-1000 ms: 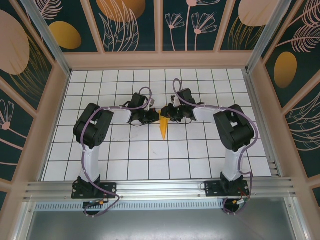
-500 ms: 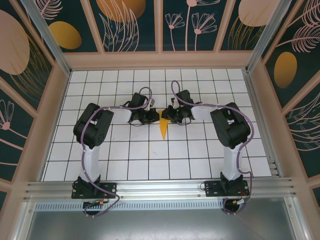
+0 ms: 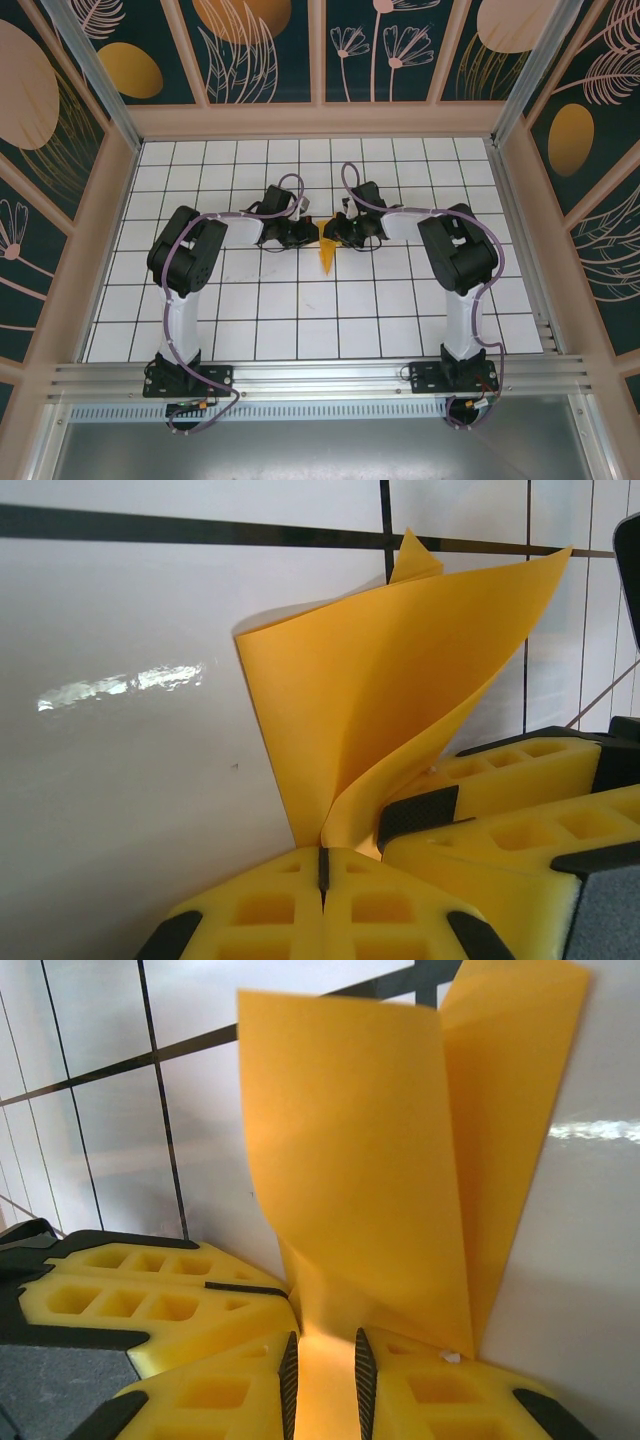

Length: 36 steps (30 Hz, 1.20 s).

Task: Fold a paper plane with a square sheet of paper (fold left side to right side)
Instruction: Fold the wing for the fifth time at the center of the table.

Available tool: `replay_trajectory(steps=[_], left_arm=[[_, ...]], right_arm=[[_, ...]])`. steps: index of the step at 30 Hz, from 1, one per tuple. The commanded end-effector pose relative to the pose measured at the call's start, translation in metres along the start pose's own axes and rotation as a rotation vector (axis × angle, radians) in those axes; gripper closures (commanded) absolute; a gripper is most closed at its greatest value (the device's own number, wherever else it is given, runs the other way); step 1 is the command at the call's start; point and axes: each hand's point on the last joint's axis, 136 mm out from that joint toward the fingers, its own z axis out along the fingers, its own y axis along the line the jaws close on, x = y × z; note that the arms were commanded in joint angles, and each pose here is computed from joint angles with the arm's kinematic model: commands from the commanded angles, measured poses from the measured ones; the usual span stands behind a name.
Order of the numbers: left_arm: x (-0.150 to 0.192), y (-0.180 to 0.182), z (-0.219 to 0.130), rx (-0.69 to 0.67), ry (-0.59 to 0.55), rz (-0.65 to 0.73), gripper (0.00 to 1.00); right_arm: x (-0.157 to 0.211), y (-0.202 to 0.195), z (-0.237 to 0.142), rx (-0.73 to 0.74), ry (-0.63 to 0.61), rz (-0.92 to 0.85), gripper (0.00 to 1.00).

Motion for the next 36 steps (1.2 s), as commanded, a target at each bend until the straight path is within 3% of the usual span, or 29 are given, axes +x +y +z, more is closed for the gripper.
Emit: replay_trajectory(steps=[1,9,14,19,27,36], left_arm=[[0.005,0.062,0.011,-0.226,-0.038,0.004,0.94],[0.003,0.036,-0.03,-0.187,-0.095,0.03,0.73],[0.017,0.023,-0.057,-0.155,-0.126,0.044,0.7],[0.041,-0.018,-0.078,0.009,-0.132,0.081,0.68],[0.074,-0.085,-0.063,0.188,-0.074,0.142,0.66],[0.074,-0.08,-0.027,0.188,-0.027,0.113,0.68]], right_arm=[[0.025,-0.044,0.013,0.122,0.072,0.07,0.73],[0.03,-0.048,0.015,0.114,0.08,0.081,0.73],[0.028,-0.045,0.016,0.102,0.078,0.075,0.73],[0.027,-0.045,0.017,0.1,0.076,0.072,0.73],[0.026,-0.041,0.018,0.096,0.076,0.068,0.73],[0.027,-0.039,0.019,0.094,0.077,0.061,0.73]])
